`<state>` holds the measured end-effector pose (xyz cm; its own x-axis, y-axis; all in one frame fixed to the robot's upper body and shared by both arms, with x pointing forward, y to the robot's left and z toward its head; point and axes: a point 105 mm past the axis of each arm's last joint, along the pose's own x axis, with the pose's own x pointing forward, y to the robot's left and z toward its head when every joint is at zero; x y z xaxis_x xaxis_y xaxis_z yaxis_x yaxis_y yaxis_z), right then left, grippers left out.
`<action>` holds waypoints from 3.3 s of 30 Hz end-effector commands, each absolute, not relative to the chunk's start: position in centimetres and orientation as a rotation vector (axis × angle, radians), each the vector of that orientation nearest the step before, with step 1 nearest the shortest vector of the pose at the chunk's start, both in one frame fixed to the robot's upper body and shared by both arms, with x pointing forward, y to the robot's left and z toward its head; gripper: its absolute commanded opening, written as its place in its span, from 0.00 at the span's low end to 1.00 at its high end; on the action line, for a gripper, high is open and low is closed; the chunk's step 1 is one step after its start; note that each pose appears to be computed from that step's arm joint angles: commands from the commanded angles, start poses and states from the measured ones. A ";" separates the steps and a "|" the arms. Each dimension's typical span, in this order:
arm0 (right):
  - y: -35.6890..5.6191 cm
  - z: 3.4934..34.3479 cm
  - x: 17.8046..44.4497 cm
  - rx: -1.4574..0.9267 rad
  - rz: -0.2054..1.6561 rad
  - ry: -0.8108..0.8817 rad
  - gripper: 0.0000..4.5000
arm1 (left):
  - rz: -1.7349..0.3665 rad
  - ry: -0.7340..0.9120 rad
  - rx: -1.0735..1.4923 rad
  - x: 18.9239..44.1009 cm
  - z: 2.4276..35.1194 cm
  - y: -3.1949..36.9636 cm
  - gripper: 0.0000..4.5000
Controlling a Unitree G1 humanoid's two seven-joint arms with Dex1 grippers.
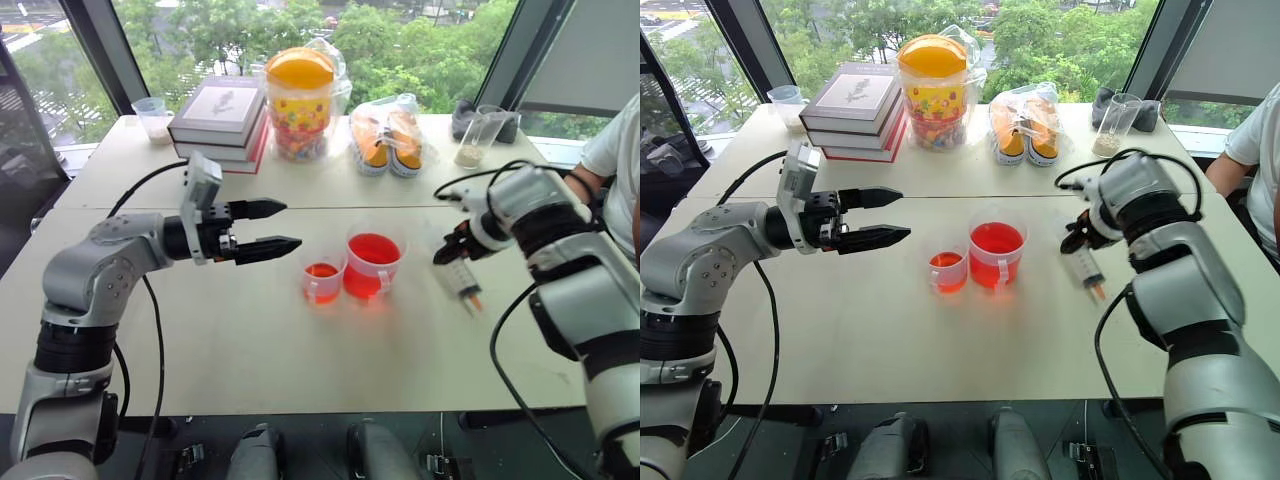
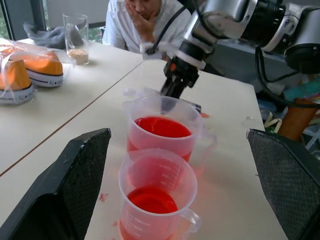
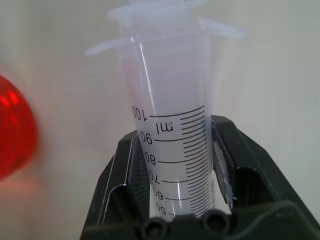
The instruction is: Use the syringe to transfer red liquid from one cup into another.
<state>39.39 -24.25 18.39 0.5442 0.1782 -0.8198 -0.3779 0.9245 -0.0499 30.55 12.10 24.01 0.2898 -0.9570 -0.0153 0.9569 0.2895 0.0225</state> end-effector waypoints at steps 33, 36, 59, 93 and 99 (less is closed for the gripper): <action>-11.8 22.0 32.7 -0.152 0.645 -0.223 0.31 | -1.599 -0.152 0.044 33.6 29.7 4.8 1.00; -11.7 21.8 32.7 -0.149 0.644 -0.223 0.31 | -1.632 -0.153 0.066 33.4 29.9 4.1 1.00; -10.1 22.2 31.5 -0.141 0.685 -0.223 0.31 | -1.750 -0.133 0.075 33.4 28.5 -0.4 0.47; -10.5 17.3 31.4 -0.107 0.714 0.004 0.31 | -1.639 -0.303 0.095 34.9 34.0 1.0 0.00; -10.3 17.5 31.3 -0.113 0.722 -0.003 0.31 | -1.642 -0.305 0.095 34.8 33.9 0.9 0.00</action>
